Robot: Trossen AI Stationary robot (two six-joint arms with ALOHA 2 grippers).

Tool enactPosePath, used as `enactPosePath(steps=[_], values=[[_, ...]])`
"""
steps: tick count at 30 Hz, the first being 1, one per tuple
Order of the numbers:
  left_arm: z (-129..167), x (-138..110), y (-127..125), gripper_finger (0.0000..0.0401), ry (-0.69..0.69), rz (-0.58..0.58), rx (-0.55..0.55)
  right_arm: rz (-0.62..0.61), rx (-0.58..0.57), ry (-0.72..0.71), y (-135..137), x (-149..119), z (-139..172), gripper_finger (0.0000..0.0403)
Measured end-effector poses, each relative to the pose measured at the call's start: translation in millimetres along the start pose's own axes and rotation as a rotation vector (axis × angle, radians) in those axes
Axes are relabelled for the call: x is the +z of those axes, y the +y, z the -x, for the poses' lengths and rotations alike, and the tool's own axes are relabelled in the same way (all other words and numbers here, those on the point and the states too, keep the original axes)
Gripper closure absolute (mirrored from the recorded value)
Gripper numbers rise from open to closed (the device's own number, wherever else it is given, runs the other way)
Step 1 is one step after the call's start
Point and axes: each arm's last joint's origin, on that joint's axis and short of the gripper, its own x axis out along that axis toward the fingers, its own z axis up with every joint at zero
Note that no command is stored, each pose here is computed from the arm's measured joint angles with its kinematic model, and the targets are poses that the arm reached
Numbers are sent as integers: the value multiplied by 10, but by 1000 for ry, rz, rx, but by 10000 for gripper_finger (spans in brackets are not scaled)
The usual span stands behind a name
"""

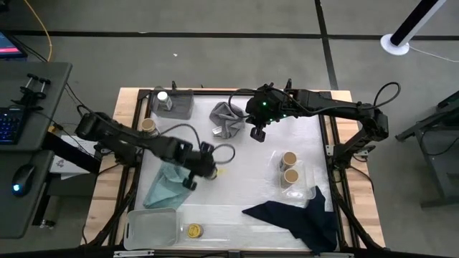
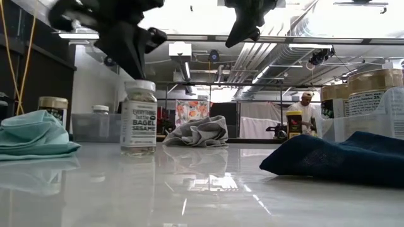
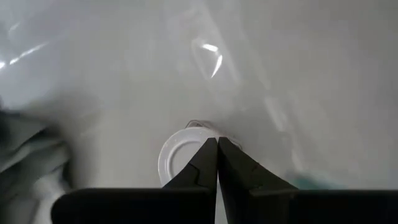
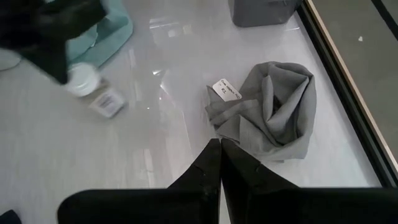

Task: Sort spices by type
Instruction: Put the white seasoning bottle into the black bin

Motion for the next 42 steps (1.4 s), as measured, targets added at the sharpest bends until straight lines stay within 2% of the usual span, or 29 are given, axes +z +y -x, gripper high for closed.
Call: enactPosePath(steps=[11,18,21,25,28,30,32,34,37,42], values=[[65,-475,653,401,226,42,75,-27,0,0,0,0,0,403],[302,-782,870,401,280,158,103,-51,0,-4,0,4,0,403],[434,-817,903,401,227,227,146,-51,0,-10,0,10,0,403],[656,-822,915,401,144,398,240,-66,1,-28,0,28,0,403],[821,-801,931,399,67,640,309,-73,1,-42,0,40,1,403],[889,-811,941,389,49,761,318,-73,-3,-47,-1,45,1,403],[892,-845,929,369,77,813,300,-80,-5,-47,-2,45,1,403],[872,-884,924,339,112,824,285,-81,-10,-48,-3,46,1,403],[789,-943,921,286,185,756,245,-89,-10,-52,-3,50,1,403],[611,-923,981,197,252,498,153,-122,-9,-52,-4,50,1,403]])
